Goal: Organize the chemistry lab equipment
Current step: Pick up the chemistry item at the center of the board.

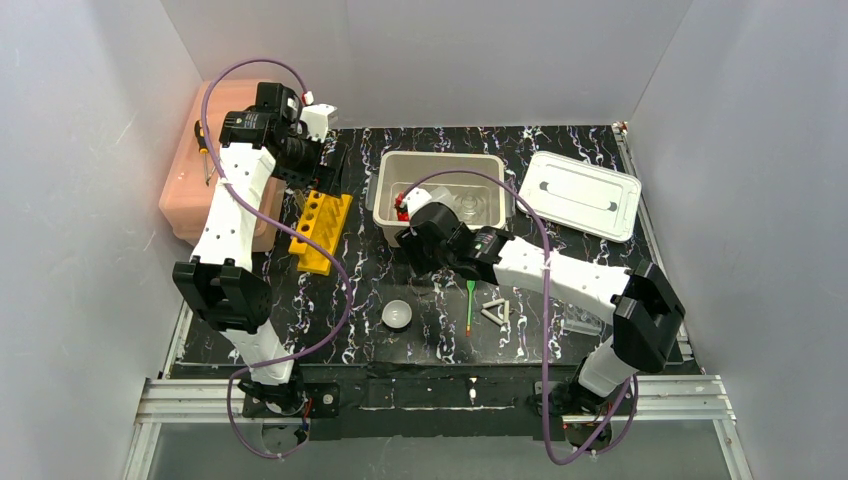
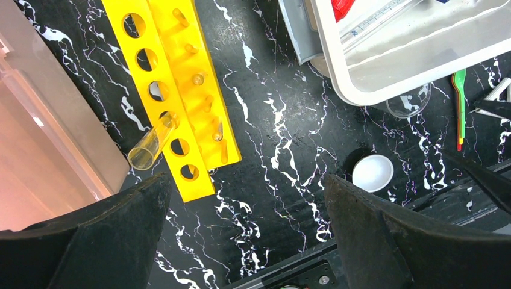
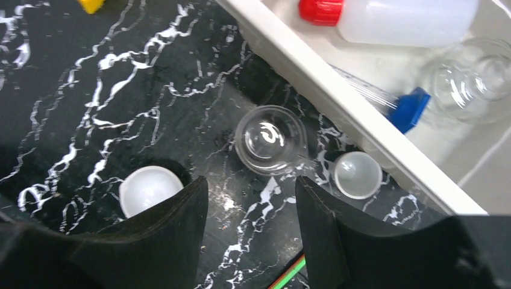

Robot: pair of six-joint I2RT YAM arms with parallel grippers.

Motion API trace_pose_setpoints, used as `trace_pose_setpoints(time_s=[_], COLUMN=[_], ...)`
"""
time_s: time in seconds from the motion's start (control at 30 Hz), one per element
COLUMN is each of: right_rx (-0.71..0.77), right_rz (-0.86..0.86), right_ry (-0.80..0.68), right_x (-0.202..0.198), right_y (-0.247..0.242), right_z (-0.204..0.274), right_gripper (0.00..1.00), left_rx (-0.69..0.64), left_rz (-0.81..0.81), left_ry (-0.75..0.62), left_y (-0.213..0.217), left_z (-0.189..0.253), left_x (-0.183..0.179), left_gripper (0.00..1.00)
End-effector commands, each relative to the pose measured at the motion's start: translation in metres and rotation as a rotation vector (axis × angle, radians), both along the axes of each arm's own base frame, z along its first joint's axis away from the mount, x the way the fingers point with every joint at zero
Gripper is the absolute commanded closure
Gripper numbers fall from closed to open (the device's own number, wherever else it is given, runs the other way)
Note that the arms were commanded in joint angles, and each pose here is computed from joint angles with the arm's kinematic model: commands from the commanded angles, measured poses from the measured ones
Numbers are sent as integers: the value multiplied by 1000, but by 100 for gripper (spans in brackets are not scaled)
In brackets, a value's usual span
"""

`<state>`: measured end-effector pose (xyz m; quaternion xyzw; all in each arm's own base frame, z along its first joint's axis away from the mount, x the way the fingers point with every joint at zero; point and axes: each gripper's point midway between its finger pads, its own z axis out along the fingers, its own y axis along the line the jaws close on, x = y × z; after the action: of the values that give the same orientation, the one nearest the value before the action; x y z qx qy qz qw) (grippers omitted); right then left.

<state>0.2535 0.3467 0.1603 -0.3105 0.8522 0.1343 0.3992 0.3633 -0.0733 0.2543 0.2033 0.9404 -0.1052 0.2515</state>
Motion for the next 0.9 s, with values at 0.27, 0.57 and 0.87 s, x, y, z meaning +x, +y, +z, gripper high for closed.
trace_pose_setpoints(time_s=[0.27,0.57,0.87], right_rx=[32,-64,-101], right_rz=[156,135,125], right_ry=[49,37,25], right_x=[-11,-1,4], right_y=[43,38,35], right_z=[-12,-42,-55], right_gripper=[45,46,47], left_rx=[-7,8,7], left_rz=[9,6,5], left_ry=[-22,-30,-34], left_y=[3,5,5], left_z=[10,11,12], left_x=[-12,-14,-12], left_gripper=[2,2,2])
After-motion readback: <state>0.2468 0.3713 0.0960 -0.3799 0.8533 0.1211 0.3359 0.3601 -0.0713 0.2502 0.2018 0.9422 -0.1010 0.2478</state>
